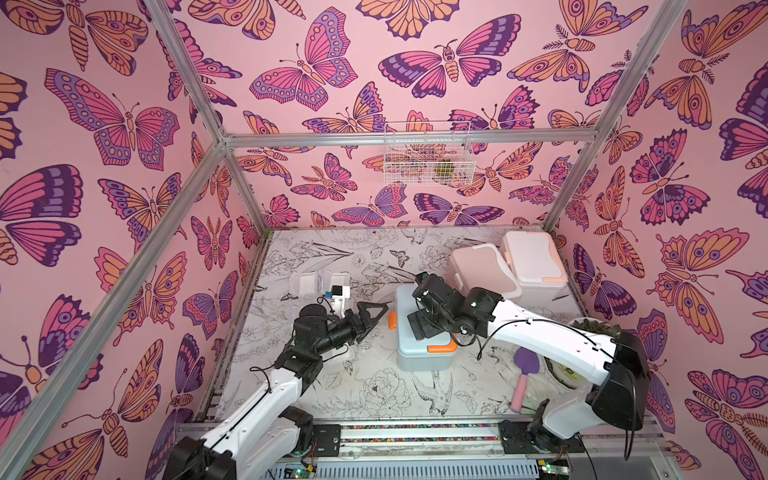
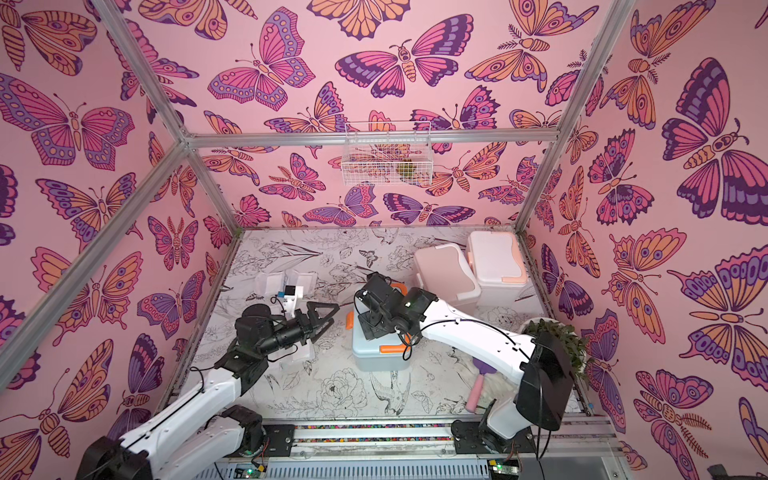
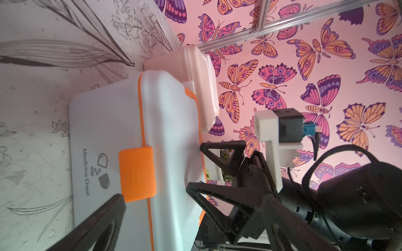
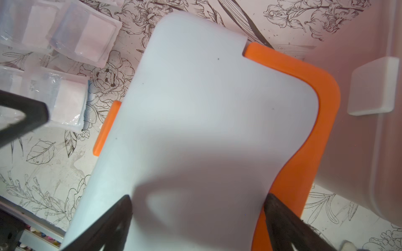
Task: Open first aid kits and take out gauze
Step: Fasten the fastener of the first aid kit.
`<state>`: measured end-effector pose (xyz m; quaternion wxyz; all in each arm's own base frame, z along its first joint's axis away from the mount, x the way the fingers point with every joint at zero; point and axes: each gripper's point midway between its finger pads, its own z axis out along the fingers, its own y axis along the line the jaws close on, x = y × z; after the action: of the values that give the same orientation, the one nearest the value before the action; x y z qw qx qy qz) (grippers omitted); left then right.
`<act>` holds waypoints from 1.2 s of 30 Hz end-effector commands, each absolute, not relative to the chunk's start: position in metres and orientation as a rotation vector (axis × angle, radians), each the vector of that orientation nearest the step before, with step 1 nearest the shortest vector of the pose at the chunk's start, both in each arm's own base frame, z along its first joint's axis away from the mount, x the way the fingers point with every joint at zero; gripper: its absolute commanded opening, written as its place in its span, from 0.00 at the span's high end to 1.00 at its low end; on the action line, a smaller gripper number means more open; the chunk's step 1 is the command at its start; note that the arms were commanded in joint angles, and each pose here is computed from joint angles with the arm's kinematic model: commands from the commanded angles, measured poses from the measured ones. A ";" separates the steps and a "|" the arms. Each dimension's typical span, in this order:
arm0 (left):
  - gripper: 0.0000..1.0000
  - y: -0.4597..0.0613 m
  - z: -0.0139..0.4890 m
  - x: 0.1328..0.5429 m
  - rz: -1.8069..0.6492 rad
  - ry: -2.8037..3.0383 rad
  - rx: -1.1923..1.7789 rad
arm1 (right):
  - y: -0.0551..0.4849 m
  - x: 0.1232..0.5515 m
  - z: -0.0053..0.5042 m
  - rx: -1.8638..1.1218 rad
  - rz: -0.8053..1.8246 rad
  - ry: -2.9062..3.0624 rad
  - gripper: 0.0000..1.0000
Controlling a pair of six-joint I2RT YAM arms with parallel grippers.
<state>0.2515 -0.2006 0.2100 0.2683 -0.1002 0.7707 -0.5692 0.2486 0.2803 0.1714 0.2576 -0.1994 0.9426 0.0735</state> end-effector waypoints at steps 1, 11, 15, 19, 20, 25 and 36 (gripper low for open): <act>0.00 -0.192 0.182 0.239 -1.364 2.256 -0.274 | 0.256 0.231 0.159 -0.529 0.119 2.636 0.04; 0.00 -0.233 0.194 0.242 -1.260 2.352 -0.069 | 0.227 0.229 0.174 -0.349 0.271 2.564 0.03; 0.00 -0.244 0.190 0.247 -1.240 2.381 -0.035 | 0.229 0.219 0.164 -0.362 0.356 2.594 0.05; 0.00 -0.249 0.186 0.253 -1.222 2.395 -0.027 | 0.235 0.212 0.150 -0.389 0.402 2.630 0.08; 0.00 -0.249 0.185 0.253 -1.218 2.398 -0.028 | 0.236 0.212 0.147 -0.391 0.409 2.637 0.09; 0.00 -0.253 0.181 0.257 -1.218 2.406 -0.026 | 0.241 0.208 0.137 -0.419 0.420 2.678 0.12; 0.00 -0.264 0.183 0.262 -1.240 2.398 0.000 | 0.245 0.208 0.130 -0.432 0.425 2.697 0.15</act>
<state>0.2580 -0.2541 0.1693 0.2026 -0.0210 0.8771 -0.4349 0.2256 0.2493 0.1599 0.2483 -0.1382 0.9436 0.1698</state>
